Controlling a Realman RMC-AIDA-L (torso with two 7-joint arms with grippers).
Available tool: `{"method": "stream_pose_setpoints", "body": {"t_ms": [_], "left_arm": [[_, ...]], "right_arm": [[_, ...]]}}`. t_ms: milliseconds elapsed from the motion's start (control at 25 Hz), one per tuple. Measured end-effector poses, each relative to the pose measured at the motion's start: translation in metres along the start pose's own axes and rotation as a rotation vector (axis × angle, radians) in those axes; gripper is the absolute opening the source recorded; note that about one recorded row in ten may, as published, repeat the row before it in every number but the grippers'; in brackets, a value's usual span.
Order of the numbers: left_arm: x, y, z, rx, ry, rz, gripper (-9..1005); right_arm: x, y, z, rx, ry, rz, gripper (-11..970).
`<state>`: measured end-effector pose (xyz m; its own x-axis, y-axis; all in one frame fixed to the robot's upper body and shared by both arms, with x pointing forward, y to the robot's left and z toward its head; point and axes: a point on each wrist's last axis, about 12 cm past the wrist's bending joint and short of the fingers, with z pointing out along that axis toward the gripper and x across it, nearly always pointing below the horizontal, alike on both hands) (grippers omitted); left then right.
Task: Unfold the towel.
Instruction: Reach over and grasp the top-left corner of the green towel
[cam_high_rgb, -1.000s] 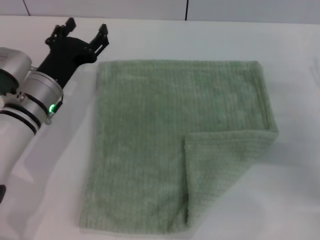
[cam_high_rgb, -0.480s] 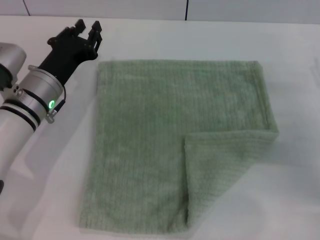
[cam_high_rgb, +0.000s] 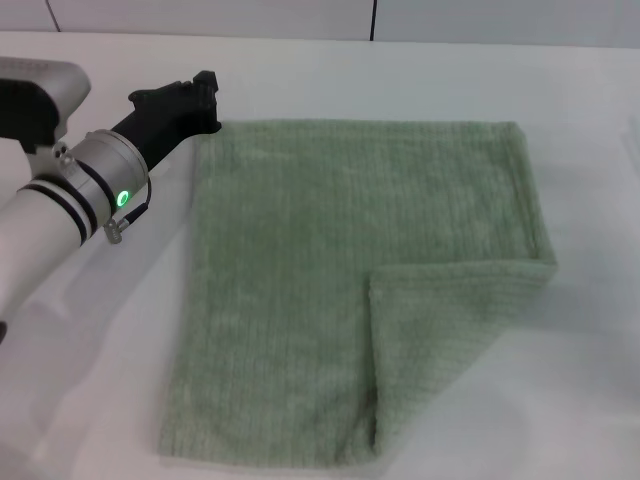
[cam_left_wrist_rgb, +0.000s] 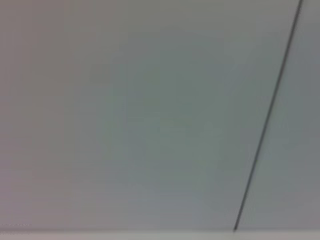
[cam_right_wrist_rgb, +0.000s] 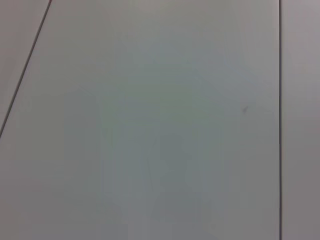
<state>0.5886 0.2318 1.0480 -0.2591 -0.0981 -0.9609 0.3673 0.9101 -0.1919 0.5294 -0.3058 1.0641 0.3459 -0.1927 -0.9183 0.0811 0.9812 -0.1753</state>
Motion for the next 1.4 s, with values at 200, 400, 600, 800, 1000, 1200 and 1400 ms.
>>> {"method": "stream_pose_setpoints", "body": {"t_ms": [200,400,600,800,1000,1200,1400], "left_arm": [[-0.001,-0.001,0.007,-0.032,0.078,0.009,45],[-0.002,-0.006,0.013,-0.052,0.168,0.037,-2],[-0.001,-0.009,0.019,-0.073,0.244,0.093,-3],[0.003,-0.021,0.025,-0.074,0.295,0.16,-3],[0.006,-0.025,0.029,-0.079,0.298,0.177,-2],[0.008,-0.025,0.032,-0.087,0.301,0.177,-2],[0.011,-0.021,0.036,-0.099,0.309,0.19,-2]], "right_arm": [[0.0,0.001,-0.002,-0.002,0.002,0.001,802],[0.0,0.001,-0.002,-0.005,0.002,0.001,802],[0.001,0.002,-0.003,-0.006,0.004,0.001,803],[0.001,0.002,-0.003,-0.007,0.004,0.0,803],[0.001,0.002,-0.003,-0.012,0.003,-0.001,804],[0.0,0.003,-0.002,-0.017,0.001,-0.001,804],[0.0,0.003,-0.002,-0.017,0.0,0.0,803]]}}
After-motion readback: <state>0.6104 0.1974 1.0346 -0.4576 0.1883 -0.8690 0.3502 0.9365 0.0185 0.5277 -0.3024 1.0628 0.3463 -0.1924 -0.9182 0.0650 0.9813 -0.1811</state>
